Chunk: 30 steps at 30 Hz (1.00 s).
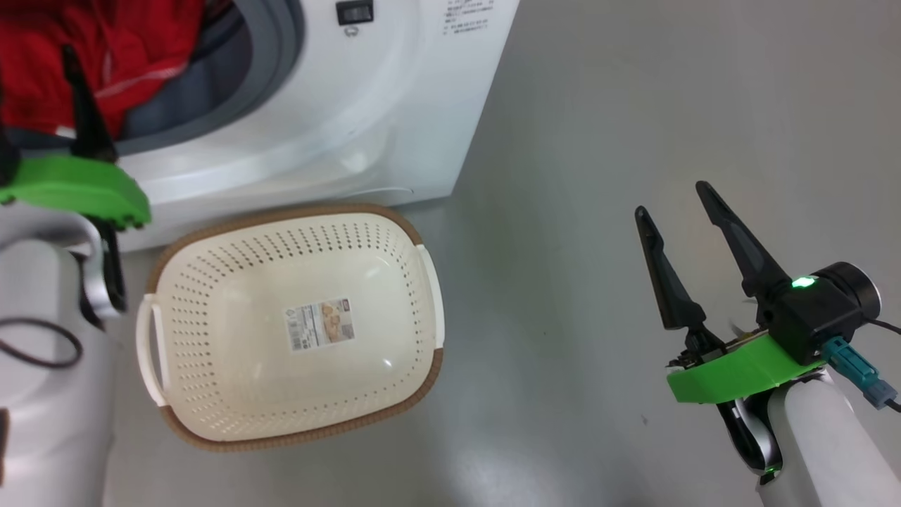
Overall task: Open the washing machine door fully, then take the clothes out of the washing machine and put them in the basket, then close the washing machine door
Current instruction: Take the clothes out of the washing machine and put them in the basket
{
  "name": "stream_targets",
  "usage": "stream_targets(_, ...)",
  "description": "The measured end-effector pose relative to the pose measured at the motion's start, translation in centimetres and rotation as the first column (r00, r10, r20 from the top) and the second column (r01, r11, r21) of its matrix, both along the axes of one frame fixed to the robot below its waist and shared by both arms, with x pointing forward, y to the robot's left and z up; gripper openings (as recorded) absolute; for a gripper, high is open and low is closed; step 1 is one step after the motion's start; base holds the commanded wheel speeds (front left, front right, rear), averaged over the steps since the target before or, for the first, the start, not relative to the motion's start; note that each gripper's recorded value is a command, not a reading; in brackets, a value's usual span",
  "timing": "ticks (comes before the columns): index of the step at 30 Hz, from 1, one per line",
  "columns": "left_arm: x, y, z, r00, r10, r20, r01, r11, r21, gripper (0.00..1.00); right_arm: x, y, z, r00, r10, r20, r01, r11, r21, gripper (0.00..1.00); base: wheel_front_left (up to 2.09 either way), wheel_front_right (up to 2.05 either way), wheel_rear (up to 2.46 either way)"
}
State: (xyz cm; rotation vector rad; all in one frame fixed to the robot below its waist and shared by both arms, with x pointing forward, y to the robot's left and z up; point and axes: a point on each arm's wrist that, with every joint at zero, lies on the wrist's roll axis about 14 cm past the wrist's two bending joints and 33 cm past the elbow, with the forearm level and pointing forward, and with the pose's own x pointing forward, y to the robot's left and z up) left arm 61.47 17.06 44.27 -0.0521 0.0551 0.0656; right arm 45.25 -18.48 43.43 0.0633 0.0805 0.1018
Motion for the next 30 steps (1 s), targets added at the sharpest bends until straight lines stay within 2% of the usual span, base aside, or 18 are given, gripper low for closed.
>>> stream_targets(5, 2.0, 0.6, -1.7, 0.997, 0.017, -0.069, -0.011, 0.997, 0.080, 1.00, 0.6, 0.0, -0.9, 1.000, 0.004, -0.018, -0.004, 1.000, -0.006, 1.00, 0.00, 0.00, 0.00)
stream_targets(11, 3.2, 1.8, -4.7, 0.975, 0.051, -0.218, -0.013, 0.985, 0.175, 1.00, 0.5, -0.3, -2.1, 0.999, -0.003, -0.052, 0.002, 1.000, -0.007, 1.00, 0.00, 0.00, 0.00)
stream_targets(18, 3.2, 2.1, -7.8, 0.914, 0.076, -0.398, 0.013, 0.976, 0.216, 1.00, 0.3, -0.4, -2.7, 0.997, -0.009, -0.071, 0.008, 1.000, -0.008, 1.00, 0.00, 0.00, 0.00)
stream_targets(30, 3.2, 3.6, -10.3, 0.834, 0.117, -0.539, 0.038, 0.963, 0.268, 1.00, 0.0, -0.3, -3.7, 0.995, -0.024, -0.101, 0.026, 0.999, 0.023, 1.00, 0.00, 0.00, 0.00)
